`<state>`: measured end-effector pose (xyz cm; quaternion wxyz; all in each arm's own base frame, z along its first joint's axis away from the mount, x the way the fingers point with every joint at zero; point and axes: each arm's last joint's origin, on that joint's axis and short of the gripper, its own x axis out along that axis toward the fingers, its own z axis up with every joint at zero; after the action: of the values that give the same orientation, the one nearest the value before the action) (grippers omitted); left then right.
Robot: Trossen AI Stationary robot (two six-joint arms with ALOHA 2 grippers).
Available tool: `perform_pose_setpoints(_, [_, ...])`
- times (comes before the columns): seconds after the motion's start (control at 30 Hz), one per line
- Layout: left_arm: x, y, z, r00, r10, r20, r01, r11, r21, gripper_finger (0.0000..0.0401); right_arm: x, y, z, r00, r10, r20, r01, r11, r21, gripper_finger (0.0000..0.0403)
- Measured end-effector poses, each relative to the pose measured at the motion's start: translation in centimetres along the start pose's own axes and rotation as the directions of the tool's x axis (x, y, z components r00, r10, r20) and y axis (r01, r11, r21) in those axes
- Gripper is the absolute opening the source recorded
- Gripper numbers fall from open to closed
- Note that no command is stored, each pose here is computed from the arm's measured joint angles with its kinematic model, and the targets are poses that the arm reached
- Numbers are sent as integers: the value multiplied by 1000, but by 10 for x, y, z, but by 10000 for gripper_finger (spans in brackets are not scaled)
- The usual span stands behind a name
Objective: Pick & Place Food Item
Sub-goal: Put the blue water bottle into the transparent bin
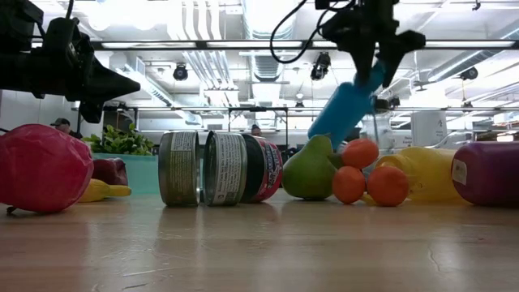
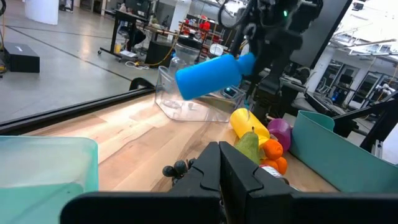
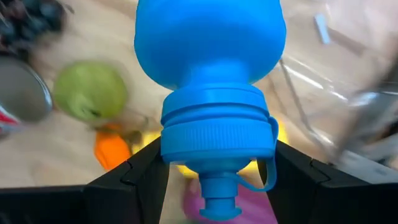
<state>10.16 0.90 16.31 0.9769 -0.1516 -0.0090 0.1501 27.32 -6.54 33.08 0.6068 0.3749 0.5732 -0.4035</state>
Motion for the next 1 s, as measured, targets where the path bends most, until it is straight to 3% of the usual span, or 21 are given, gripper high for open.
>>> perform_pose_setpoints(0.13, [0,0,0,1000,0,0,0,1000,0,1,-14,1,24,994,99,-50,-105,986,-127,207])
perform_pose_setpoints(0.23, [0,0,0,1000,-1,0,1,1000,0,1,-18,-5,37,984,155,-91,-164,980,-108,207])
perform_pose_setpoints(0.37, [0,0,0,1000,0,0,0,1000,0,1,-13,-6,47,984,148,-99,-157,983,-90,207])
perform_pose_setpoints(1.0, [0,0,0,1000,-1,0,1,1000,0,1,-22,-7,20,986,146,-77,-154,982,-113,207])
